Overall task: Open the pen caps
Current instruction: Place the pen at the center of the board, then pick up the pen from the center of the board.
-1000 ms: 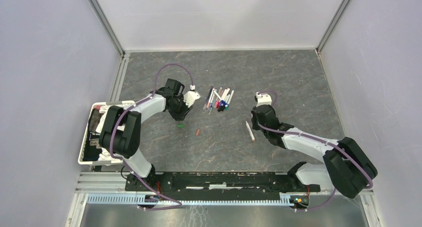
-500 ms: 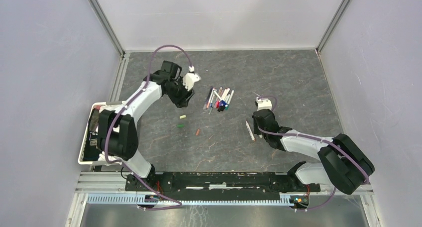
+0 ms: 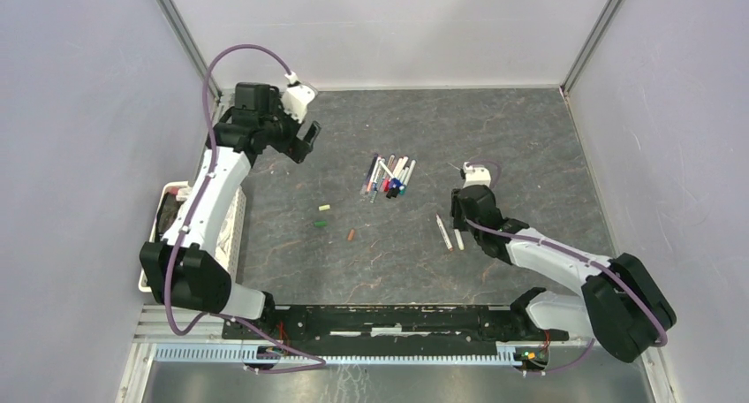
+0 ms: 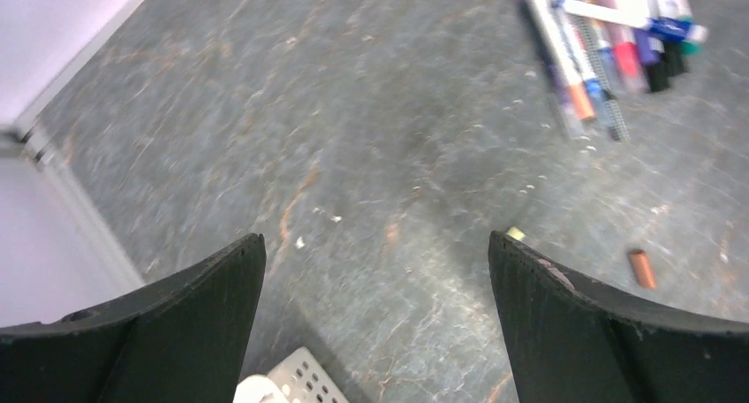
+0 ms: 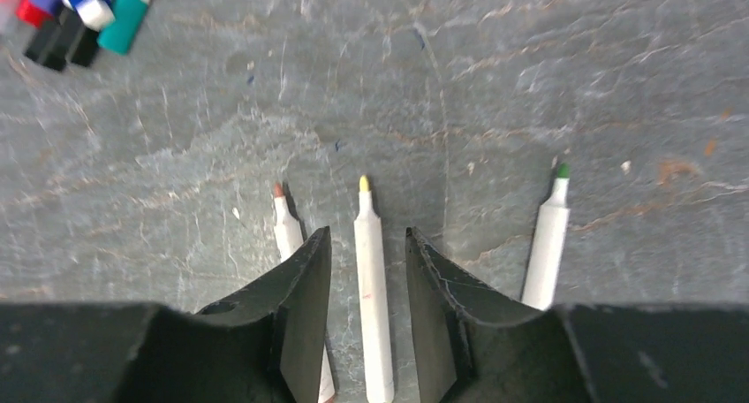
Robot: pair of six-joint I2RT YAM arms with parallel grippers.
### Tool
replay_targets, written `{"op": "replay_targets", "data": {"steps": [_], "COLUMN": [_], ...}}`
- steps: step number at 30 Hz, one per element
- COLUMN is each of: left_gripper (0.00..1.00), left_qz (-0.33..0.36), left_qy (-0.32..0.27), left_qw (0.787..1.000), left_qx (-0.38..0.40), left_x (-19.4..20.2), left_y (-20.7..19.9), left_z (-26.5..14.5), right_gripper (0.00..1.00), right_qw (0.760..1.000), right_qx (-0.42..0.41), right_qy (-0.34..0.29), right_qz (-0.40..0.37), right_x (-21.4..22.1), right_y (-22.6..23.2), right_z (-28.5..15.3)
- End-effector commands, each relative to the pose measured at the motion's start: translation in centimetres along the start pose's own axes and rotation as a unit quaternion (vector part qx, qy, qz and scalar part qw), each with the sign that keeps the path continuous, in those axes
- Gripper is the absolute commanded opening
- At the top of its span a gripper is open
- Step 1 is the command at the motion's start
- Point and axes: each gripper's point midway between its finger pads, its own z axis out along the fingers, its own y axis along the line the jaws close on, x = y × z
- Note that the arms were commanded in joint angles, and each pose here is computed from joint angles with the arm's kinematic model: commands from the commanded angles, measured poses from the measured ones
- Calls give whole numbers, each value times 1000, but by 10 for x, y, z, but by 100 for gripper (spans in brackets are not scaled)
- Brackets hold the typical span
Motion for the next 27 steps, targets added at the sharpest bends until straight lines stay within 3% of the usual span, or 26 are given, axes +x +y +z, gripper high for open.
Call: {"op": "replay_targets", "data": {"steps": [1, 9, 18, 27], "left_gripper": [100, 100, 100, 100], "left_qz": [-82, -127, -139, -140], "left_qy": [-33, -32, -21, -27], "left_qw": [990, 991, 990, 989], "left_qx": [-112, -31, 9, 30], "left_x": [-10, 1, 19, 23], "left_y": [54, 38, 12, -5], "left_z": [-16, -8, -6, -17], "right_gripper": [42, 50, 50, 49], "right_qw": [999, 999, 998, 996], "right_qx": [-1, -33, -20, -30], "right_qy": [-15, 7, 52, 83], "right_qz": [28, -1, 4, 13], "right_x": [-33, -68, -104, -106], "right_y": [-2, 27, 66, 98], "right_z": [-8, 4, 65, 118]}}
